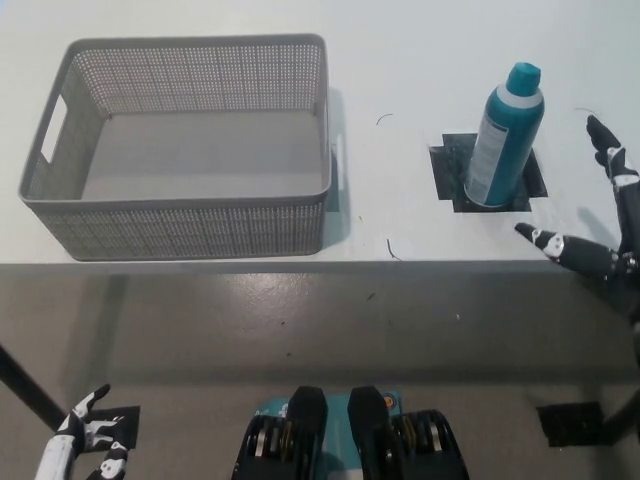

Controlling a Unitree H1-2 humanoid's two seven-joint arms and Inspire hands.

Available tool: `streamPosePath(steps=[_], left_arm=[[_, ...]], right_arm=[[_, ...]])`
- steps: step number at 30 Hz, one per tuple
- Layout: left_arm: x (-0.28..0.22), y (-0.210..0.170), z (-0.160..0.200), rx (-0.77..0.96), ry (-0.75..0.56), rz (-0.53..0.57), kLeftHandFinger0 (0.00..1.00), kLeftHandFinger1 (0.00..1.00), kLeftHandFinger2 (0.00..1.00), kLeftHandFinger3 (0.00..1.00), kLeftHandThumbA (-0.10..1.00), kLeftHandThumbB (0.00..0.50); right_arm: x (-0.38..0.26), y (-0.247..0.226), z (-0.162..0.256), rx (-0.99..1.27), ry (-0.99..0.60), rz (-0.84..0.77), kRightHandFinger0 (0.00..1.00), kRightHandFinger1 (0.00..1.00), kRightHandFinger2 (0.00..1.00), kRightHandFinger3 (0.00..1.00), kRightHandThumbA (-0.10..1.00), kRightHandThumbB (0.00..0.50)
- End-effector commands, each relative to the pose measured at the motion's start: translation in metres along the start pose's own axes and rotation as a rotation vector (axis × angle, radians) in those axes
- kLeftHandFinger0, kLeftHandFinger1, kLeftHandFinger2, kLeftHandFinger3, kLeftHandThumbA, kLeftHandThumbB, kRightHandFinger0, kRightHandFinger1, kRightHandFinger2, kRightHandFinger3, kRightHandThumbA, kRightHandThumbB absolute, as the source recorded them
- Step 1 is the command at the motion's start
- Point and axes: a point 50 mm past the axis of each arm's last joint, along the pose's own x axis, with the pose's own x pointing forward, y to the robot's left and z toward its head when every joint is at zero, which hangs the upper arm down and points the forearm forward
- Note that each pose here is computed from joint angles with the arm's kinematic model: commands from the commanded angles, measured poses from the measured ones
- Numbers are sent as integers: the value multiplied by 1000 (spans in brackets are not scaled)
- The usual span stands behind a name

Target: Use the right hand to pick up an air purifying spray and put it inside a container

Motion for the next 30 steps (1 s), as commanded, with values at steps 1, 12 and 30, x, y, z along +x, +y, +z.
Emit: streamPosePath(steps=[1, 12, 30], left_arm=[[-2, 2, 5, -14, -59, 12, 772, 498, 570, 903, 449, 500], [-1, 1, 7, -5, -63, 13, 777, 488, 551, 886, 487, 500], [3, -2, 11, 17, -62, -22, 807, 512, 584, 929, 328, 498]], right_arm=[[29, -20, 6, 41, 18, -40, 1000, 1000, 1000, 1000, 983, 500], [70, -16, 5, 63, 66, -84, 1000, 1000, 1000, 1000, 1000, 500], [95, 32, 2, 155, 97, -34, 1000, 1000, 1000, 1000, 821, 500]])
